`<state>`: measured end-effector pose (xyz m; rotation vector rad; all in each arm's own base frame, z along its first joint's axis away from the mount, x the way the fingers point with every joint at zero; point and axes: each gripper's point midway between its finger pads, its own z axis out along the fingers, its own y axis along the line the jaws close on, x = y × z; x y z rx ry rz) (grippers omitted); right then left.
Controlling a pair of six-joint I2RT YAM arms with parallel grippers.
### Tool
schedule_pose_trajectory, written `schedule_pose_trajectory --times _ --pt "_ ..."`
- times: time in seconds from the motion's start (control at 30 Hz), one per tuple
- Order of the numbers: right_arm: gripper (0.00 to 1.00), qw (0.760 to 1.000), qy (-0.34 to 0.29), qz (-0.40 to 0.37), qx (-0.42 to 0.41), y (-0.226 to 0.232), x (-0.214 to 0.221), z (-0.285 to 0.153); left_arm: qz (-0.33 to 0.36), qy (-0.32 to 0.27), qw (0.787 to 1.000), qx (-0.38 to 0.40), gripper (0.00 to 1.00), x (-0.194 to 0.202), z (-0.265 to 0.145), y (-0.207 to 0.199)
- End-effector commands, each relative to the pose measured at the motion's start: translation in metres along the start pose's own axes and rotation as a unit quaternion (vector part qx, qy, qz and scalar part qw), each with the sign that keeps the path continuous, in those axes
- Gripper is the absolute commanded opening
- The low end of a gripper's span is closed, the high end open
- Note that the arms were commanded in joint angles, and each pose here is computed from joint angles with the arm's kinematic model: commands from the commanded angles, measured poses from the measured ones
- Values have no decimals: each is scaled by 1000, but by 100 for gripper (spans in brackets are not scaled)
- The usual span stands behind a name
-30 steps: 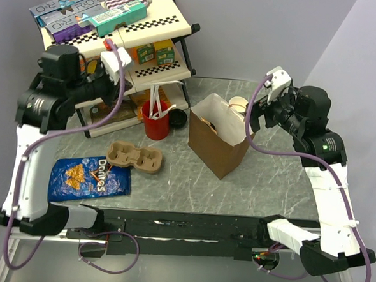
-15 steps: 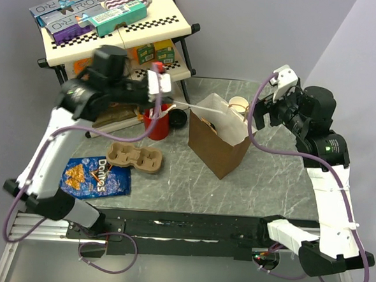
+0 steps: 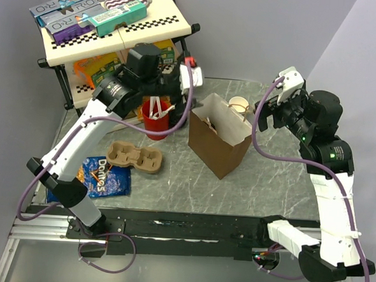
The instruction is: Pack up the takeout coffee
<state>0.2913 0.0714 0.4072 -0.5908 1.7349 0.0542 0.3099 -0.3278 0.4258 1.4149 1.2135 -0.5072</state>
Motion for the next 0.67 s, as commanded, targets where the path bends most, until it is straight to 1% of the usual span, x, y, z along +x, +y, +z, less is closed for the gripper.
schedule_pose_trajectory --times 0.0,0.03,0.07,0.13,0.17,0.2,0.23,0.27,0.3,0.33,0.37,0.4,0.47,0.5,0.53,0.6,0.63 --pt "100 1000 -16 -1 1 0 -7 -9 -32 -90 990 -100 99 -52 -18 39" --pt "100 1000 -14 -3 -7 3 -4 -9 -47 -100 988 -111 99 -57 -29 38" --pt "100 1000 -12 -3 -13 6 -2 -9 -53 -102 985 -125 99 -54 -35 43" --pt "100 1000 -2 2 -29 13 4 -11 -74 -96 980 -160 99 -41 -49 48" --pt "100 1000 -2 8 -21 11 3 -12 -92 -78 976 -183 99 -23 -51 51" --pt "100 999 2 36 -9 9 5 -11 -104 -85 970 -205 99 -26 -62 55" --pt "100 998 12 53 30 -3 9 -11 -114 -76 965 -225 99 -16 -71 62" --pt "100 996 20 71 51 -9 12 -9 -128 -63 960 -239 99 -2 -74 65" --pt "100 992 23 101 69 -14 12 -8 -147 -61 945 -285 99 4 -92 79" --pt "100 988 31 112 99 -24 14 -9 -156 -56 939 -302 99 10 -100 83" --pt "100 986 34 123 111 -28 13 -7 -164 -48 934 -314 100 18 -105 87" --pt "100 983 34 136 119 -30 12 -6 -172 -41 924 -340 99 25 -119 95" --pt "100 984 15 138 114 -30 2 -6 -181 -28 912 -366 99 38 -130 100" --pt "100 984 10 139 110 -29 -2 -6 -184 -26 903 -387 99 42 -141 103" --pt "100 984 14 141 104 -28 -3 -1 -185 -25 901 -392 100 44 -145 104" --pt "100 984 -7 144 106 -32 -21 -5 -188 -26 895 -404 99 45 -155 106" --pt "100 985 -17 143 95 -30 -29 -2 -188 -29 894 -407 99 44 -158 108"
